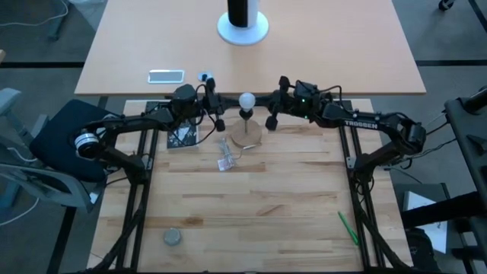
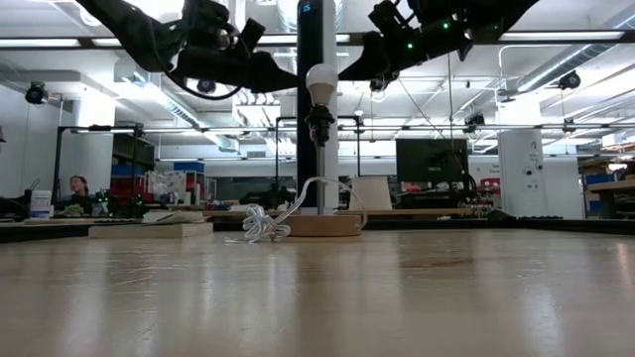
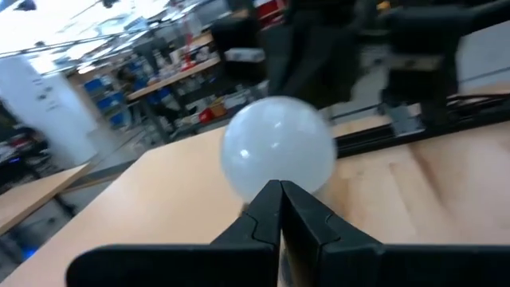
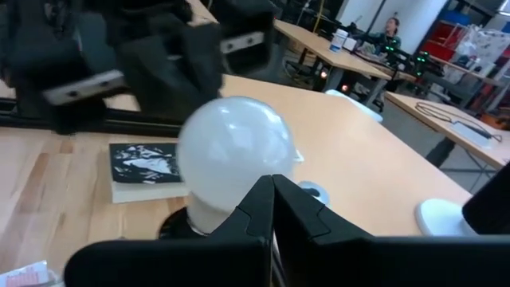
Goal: Screw lightbulb
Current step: Remove the lightbulb from the lamp
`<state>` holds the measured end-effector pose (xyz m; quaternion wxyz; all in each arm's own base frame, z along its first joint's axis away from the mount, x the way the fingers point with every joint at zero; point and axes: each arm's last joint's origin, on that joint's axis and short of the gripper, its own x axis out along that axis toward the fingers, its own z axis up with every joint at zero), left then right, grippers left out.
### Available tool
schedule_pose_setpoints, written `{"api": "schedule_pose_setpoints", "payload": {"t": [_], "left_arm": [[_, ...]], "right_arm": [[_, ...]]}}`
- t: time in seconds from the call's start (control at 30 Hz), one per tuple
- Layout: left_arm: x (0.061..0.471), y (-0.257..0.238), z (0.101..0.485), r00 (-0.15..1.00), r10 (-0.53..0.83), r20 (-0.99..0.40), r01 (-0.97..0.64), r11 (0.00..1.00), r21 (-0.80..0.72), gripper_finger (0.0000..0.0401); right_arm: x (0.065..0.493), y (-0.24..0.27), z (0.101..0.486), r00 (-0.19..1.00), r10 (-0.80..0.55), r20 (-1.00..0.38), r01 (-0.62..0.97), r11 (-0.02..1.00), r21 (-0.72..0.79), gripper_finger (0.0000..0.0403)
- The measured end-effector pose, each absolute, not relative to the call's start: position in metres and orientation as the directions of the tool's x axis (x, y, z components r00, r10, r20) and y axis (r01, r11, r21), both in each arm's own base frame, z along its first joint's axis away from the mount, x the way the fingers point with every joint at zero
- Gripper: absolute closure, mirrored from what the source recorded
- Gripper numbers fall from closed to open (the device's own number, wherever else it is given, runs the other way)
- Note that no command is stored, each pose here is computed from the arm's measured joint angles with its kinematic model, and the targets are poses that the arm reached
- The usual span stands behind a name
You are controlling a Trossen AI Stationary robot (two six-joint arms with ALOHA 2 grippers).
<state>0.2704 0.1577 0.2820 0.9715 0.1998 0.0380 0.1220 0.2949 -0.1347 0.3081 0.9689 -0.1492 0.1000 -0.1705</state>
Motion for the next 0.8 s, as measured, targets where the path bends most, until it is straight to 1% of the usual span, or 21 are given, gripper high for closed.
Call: {"api": "schedule_pose_setpoints", "payload": {"t": [0.13, 0.47, 0.63, 0.8], "left_arm": [[0.270, 0.155, 0.284, 0.981, 0.192, -0.018, -0.170, 0.906, 0.388, 0.0401], [0.265, 0.151, 0.295, 0.980, 0.199, 0.022, -0.191, 0.896, 0.402, 0.0401], [0.264, 0.153, 0.294, 0.967, 0.256, 0.010, -0.237, 0.881, 0.410, 0.0401], [0.263, 0.155, 0.288, 0.950, 0.309, -0.052, -0.263, 0.875, 0.407, 0.0401]], "right_arm": [[0.295, -0.135, 0.308, 0.917, -0.372, -0.143, 0.311, 0.893, -0.325, 0.0403], [0.292, -0.133, 0.312, 0.914, -0.384, -0.132, 0.325, 0.887, -0.329, 0.0403], [0.290, -0.133, 0.313, 0.911, -0.391, -0.135, 0.331, 0.884, -0.330, 0.0403], [0.288, -0.135, 0.305, 0.876, -0.427, -0.223, 0.340, 0.876, -0.342, 0.0403]]}}
